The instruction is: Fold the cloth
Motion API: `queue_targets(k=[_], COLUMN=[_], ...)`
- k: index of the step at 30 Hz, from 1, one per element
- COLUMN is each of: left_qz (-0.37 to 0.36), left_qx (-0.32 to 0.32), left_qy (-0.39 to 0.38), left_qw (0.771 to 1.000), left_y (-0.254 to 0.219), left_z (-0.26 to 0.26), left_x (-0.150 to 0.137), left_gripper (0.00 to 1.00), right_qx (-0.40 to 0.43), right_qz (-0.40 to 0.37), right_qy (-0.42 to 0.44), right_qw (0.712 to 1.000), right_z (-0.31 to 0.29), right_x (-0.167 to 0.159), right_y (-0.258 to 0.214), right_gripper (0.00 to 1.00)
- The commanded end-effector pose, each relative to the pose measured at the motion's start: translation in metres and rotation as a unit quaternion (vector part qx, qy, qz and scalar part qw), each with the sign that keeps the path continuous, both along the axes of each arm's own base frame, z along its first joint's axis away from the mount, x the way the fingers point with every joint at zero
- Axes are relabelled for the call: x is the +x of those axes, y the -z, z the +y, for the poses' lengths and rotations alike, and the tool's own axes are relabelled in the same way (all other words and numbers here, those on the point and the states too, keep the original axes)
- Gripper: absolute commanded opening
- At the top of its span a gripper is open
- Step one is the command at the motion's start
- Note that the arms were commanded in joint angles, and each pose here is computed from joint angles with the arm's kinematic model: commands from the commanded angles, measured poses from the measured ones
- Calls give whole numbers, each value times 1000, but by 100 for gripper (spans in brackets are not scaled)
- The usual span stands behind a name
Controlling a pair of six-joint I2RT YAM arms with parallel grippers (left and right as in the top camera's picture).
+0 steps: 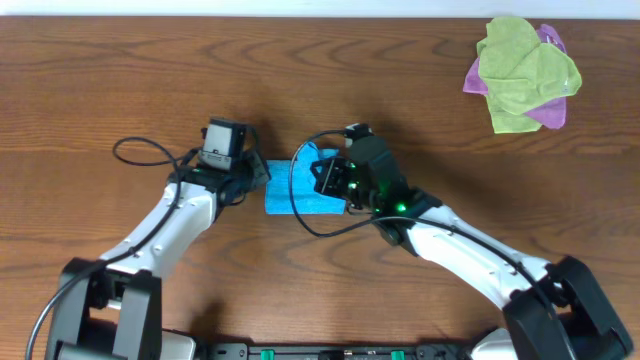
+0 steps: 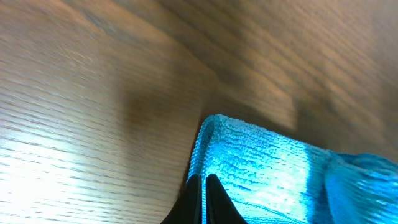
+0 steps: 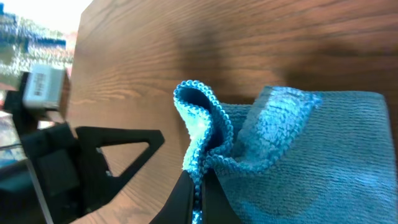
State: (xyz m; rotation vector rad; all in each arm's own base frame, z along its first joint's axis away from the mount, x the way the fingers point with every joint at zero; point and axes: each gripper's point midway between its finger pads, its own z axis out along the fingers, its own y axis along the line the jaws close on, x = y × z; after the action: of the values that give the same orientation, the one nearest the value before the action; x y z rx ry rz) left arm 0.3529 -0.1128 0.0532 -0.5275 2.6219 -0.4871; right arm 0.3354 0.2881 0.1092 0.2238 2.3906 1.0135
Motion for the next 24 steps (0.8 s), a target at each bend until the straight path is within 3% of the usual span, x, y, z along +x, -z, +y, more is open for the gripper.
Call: queue_targets(k=[1, 24], left_qz=[-23, -31], left_qx=[4, 34], left_qy=[10, -12], left_qw=[1000, 999], left_y=[-17, -44], left_z=[10, 41], left_x=[3, -13], left_gripper=[6, 6], right_qx=[-9, -30], right_qz=[-19, -17], right_qy=[-14, -60], right_qw=[1000, 998], right_z=[16, 64], right_x=[5, 8], right_y=[-7, 16], right_gripper=[1, 1])
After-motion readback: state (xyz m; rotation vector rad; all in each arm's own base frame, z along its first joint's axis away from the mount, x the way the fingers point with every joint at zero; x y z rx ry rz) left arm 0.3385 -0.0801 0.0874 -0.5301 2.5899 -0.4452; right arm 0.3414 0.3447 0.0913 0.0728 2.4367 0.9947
